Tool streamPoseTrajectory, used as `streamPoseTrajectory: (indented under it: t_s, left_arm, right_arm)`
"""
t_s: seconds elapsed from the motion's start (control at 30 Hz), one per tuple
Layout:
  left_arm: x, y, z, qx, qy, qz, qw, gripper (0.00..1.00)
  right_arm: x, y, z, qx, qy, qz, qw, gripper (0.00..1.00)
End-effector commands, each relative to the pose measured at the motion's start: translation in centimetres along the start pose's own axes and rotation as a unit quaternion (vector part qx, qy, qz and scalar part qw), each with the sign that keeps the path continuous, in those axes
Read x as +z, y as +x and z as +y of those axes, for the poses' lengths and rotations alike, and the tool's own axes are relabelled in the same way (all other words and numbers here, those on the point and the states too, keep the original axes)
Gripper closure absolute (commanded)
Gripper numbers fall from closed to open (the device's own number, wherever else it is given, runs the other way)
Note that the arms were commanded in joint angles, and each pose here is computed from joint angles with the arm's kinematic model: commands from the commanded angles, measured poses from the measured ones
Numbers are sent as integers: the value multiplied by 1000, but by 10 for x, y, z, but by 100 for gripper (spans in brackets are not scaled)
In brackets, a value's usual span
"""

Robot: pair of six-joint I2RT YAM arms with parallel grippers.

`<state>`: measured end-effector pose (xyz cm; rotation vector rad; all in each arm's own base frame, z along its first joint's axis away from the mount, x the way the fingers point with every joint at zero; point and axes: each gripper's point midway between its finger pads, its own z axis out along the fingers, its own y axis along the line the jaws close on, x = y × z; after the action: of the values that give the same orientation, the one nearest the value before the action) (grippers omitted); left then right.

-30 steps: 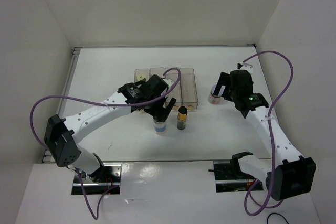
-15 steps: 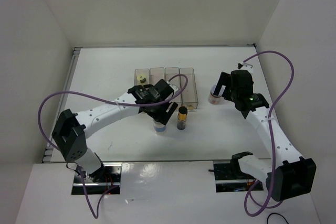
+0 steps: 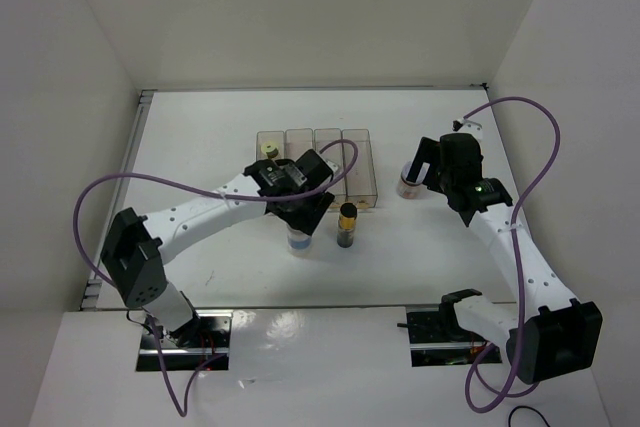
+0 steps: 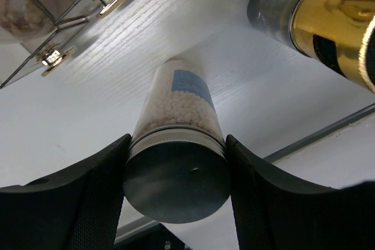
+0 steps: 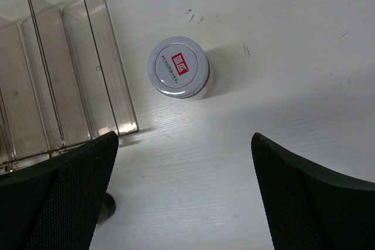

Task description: Organize the condiment bottles

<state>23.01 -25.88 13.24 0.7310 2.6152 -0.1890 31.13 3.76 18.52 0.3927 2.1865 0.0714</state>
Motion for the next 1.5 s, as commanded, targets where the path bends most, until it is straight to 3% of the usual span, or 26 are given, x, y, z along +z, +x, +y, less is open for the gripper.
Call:
streamPoseTrajectory:
  t_s: [0.0, 0.13, 0.3, 0.53, 0.8, 1.07, 1.17, 1.47]
  left_arm:
    - [-59, -44, -1, -20, 8, -86, 996, 45]
    - [-115, -83, -3, -25, 24, -156, 987, 45]
    - [-142, -118, 5, -22, -8, -192, 981, 45]
    - [-126, -165, 35, -36, -89, -201, 975, 45]
    - [-89, -186, 65, -54, -127, -180, 974, 45]
    - [-59, -193, 104, -92, -101, -184, 973, 45]
    - [-50, -198, 99, -90, -58, -191, 976, 45]
    - [-29, -201, 99, -87, -48, -182, 978, 45]
  right_arm:
    - [-4, -13, 1, 10, -2, -29, 1000, 2]
    - [-4, -13, 1, 10, -2, -29, 1000, 2]
    - [-4, -13, 1, 10, -2, -29, 1000, 2]
    - [-4, -13, 1, 10, -2, -29, 1000, 2]
    - [-1, -11, 2, 8, -5, -23, 1000, 2]
    - [-2, -10, 4, 8, -9, -21, 1000, 2]
    - [1, -10, 5, 8, -9, -21, 1000, 2]
    - [3, -9, 4, 7, -8, -17, 1000, 2]
